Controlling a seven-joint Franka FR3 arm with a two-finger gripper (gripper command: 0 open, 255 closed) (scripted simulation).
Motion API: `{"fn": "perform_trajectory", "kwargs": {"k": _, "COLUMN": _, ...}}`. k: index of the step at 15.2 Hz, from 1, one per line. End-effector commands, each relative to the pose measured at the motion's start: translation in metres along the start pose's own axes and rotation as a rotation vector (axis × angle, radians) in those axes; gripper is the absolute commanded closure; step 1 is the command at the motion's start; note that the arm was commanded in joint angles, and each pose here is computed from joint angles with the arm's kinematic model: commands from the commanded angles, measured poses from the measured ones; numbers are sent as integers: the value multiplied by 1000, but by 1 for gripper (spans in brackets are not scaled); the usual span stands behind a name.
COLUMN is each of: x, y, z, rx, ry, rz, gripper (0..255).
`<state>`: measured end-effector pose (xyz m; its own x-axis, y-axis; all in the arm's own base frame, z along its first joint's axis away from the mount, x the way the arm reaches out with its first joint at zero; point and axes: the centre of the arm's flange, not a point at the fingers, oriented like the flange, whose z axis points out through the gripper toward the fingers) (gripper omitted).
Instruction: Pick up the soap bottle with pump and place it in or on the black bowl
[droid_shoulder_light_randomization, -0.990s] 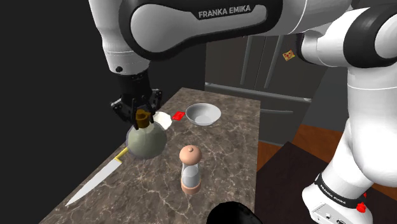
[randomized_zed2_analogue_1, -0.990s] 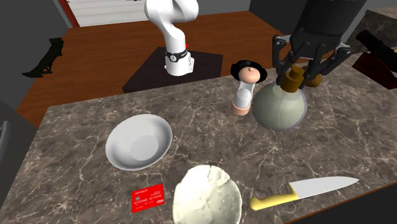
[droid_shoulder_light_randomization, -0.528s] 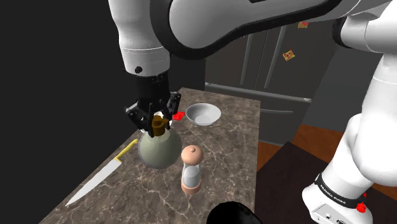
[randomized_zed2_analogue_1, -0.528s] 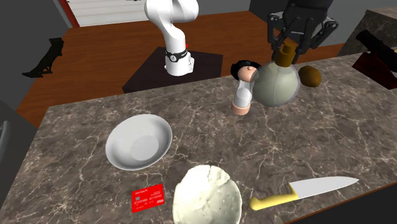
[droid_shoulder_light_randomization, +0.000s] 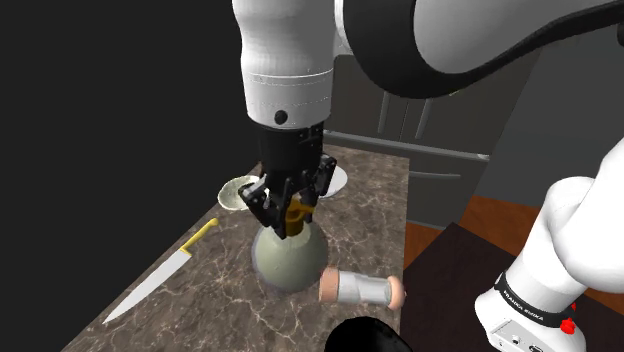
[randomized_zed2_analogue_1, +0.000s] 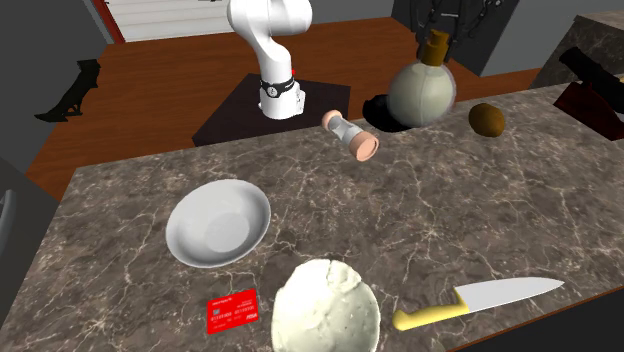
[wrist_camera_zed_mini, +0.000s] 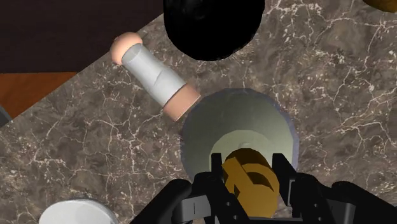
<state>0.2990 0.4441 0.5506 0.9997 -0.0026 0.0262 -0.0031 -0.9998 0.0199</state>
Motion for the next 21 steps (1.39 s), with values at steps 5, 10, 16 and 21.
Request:
{"fn": "perform_trajectory", "kwargs": {"k": 5, "x": -80, "y": 18, "z": -14, "rx": 1, "ry": 0, "rz": 1, "gripper": 255}}
{"fn": "perform_trajectory", "kwargs": {"k": 10, "x": -144, "y": 30, "z": -26, "rx": 1, "ry": 0, "rz": 1, "gripper": 255}}
{"fn": "perform_trajectory", "kwargs": {"k": 16, "x": -172, "y": 36, "z": -11, "rx": 1, "ry": 0, "rz": 1, "gripper": 255}}
{"fn": "perform_trajectory", "kwargs": {"k": 21, "x": -173, "y": 35, "z": 16, "rx": 1, "ry": 0, "rz": 1, "gripper": 255}}
